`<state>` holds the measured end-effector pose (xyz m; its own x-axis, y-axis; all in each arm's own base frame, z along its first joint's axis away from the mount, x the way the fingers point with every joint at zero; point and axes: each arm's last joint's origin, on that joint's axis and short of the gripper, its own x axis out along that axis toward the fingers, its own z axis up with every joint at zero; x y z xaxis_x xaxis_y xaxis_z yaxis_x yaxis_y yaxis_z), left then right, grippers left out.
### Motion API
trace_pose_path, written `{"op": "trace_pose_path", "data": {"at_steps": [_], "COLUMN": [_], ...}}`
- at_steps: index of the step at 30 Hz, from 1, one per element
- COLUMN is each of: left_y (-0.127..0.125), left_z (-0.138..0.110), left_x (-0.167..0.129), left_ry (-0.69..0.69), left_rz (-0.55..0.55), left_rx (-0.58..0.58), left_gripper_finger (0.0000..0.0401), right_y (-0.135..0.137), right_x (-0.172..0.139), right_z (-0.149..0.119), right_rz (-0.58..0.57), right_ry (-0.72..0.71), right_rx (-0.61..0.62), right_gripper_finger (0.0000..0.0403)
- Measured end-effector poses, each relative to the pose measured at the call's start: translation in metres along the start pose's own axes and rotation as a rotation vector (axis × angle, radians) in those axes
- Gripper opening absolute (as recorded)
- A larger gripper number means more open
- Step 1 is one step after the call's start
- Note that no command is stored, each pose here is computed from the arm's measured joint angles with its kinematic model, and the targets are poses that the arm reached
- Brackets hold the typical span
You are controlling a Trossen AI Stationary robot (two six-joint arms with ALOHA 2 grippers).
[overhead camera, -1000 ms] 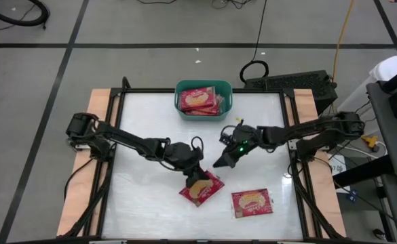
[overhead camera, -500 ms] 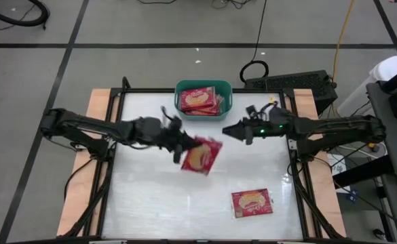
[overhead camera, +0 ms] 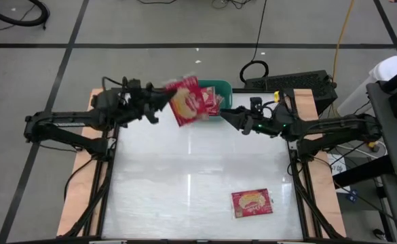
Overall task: Sort popcorn bags into baskets
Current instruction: Put the red popcorn pack into the green bin
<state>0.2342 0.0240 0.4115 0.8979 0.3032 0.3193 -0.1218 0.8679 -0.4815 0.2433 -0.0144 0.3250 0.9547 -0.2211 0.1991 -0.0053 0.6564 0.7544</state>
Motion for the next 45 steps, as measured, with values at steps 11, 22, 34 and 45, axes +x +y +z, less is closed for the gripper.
{"op": "trace_pose_path", "data": {"at_steps": [11, 22, 34, 45], "left_y": [0.005, 0.008, 0.007, 0.008], "left_z": [-0.010, -0.043, -0.047, -0.039], "left_x": [0.026, 0.048, 0.050, 0.045], "left_ry": [-0.223, -0.295, -0.332, -0.269], "left_rz": [-0.009, -0.023, -0.035, 0.006], "left_rx": [-0.081, -0.127, -0.090, -0.063], "left_gripper_finger": [0.0004, 0.0004, 0.0006, 0.0129], "right_y": [0.001, 0.025, 0.026, 0.010], "right_x": [0.023, 0.034, 0.037, 0.038], "right_z": [-0.015, 0.003, 0.006, 0.028], "right_rz": [0.125, 0.092, 0.065, 0.069], "right_ry": [-0.163, -0.252, -0.226, -0.207], "right_rx": [0.005, -0.239, -0.235, -0.186], "right_gripper_finger": [0.0264, 0.0258, 0.0066, 0.0027]}}
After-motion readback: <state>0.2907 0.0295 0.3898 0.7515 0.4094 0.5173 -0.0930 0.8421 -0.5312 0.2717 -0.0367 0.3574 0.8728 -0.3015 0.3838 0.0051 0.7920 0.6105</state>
